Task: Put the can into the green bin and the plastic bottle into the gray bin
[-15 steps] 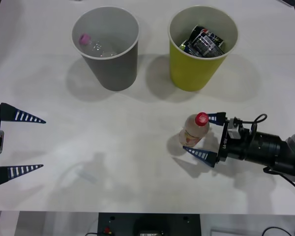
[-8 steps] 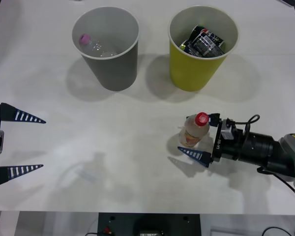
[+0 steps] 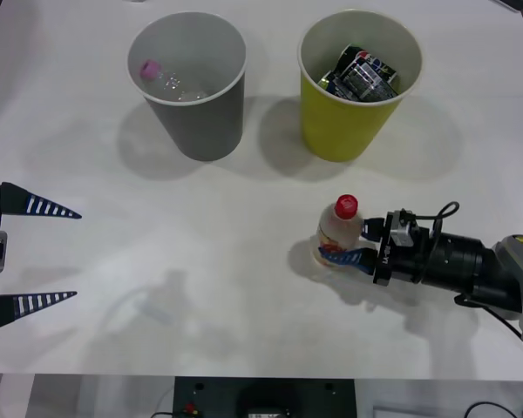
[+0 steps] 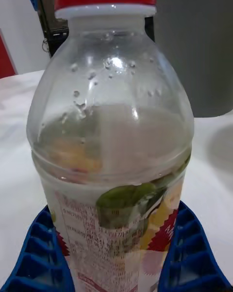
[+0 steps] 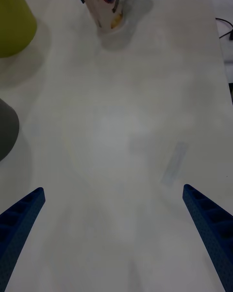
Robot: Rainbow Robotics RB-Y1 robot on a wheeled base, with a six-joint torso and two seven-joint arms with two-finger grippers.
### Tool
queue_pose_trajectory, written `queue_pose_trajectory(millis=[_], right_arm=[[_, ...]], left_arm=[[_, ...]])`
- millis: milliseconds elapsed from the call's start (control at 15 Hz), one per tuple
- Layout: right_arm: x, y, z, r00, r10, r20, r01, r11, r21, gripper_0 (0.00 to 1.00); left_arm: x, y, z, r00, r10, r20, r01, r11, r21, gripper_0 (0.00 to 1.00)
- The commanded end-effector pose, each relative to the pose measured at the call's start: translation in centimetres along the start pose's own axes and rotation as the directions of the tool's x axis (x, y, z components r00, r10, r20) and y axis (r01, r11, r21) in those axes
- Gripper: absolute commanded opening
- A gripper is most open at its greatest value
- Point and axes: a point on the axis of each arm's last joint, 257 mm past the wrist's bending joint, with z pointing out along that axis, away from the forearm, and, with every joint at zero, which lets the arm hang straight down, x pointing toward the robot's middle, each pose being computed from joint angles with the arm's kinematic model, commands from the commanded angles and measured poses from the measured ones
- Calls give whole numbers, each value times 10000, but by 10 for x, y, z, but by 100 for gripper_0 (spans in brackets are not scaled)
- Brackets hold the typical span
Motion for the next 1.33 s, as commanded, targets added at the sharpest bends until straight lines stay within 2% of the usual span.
queue_pose_trajectory(millis=[67, 267, 400, 600, 867, 933, 1000, 1067, 1333], right_arm=[[-2, 0, 0, 10000, 3, 31, -3, 10000, -54, 0], [-5, -4, -4, 9999, -83, -63, 82, 9998, -185, 0], [-8, -5, -8, 9981, -158, -595, 125, 9984, -554, 0], [-14, -8, -18, 9896, -167, -1430, 35, 9958, -919, 0], [-25, -13, -25, 9669, 159, -2547, -456, 9928, -1108, 0], [-29, -14, -28, 9592, 286, -2813, -609, 9924, -1068, 0], [-34, -14, -28, 9561, 398, -2902, -724, 9921, -1025, 0], [-43, -14, -29, 9511, 687, -3012, -1006, 9907, -919, 0], [-72, -6, -29, 9190, 1233, -3744, -1520, 9872, -481, 0]], left_arm=[[0, 0, 0, 10000, 0, 0, 0, 10000, 0, 98], [0, 0, 0, 10000, 0, 0, 0, 10000, 0, 98], [0, 0, 0, 10000, 0, 0, 0, 10000, 0, 98], [0, 0, 0, 10000, 0, 0, 0, 10000, 0, 98], [0, 0, 0, 10000, 0, 0, 0, 10000, 0, 98], [0, 0, 0, 10000, 0, 0, 0, 10000, 0, 98], [0, 0, 0, 10000, 0, 0, 0, 10000, 0, 98], [0, 0, 0, 10000, 0, 0, 0, 10000, 0, 98], [0, 0, 0, 10000, 0, 0, 0, 10000, 0, 98]])
